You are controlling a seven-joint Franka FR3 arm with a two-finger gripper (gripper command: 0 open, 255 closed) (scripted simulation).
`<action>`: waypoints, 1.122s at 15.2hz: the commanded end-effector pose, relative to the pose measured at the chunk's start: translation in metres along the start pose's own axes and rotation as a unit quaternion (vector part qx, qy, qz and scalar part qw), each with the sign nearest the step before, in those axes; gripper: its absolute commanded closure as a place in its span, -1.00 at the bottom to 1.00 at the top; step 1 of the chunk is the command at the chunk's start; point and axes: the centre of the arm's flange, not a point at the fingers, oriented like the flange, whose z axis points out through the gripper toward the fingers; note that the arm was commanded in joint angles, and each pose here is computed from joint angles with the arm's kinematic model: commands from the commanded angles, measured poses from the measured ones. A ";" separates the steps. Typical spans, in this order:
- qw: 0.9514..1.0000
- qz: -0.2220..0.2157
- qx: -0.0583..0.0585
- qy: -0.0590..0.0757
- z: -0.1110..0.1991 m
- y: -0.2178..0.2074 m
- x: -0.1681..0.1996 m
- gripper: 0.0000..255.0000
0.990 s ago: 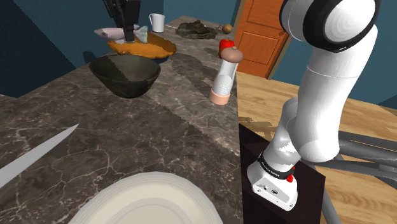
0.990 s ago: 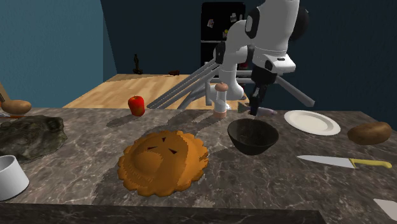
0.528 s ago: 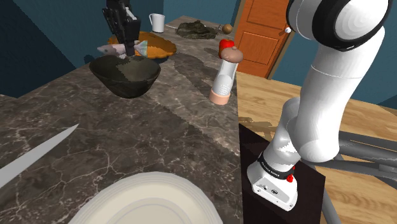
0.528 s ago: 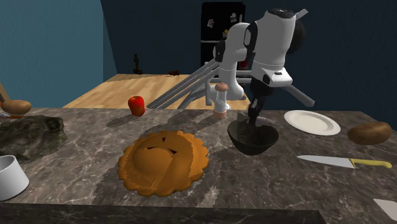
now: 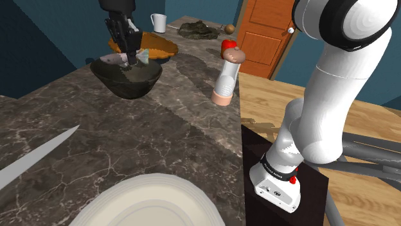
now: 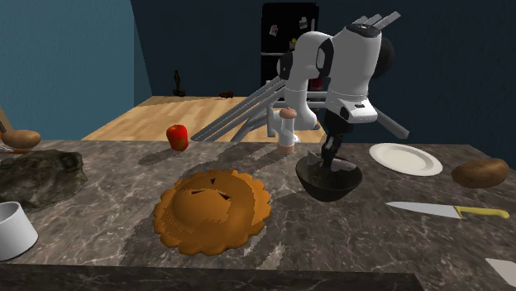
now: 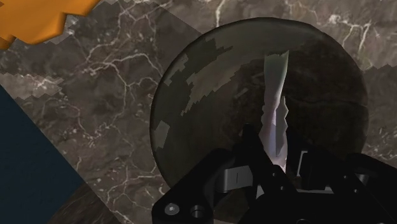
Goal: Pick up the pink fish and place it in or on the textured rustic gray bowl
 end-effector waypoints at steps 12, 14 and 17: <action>1.000 0.000 0.000 0.000 -0.039 0.000 0.000 -1.00; 1.000 0.000 0.000 0.000 -0.050 0.000 0.000 -1.00; 1.000 0.000 0.000 0.000 -0.050 0.000 0.000 -1.00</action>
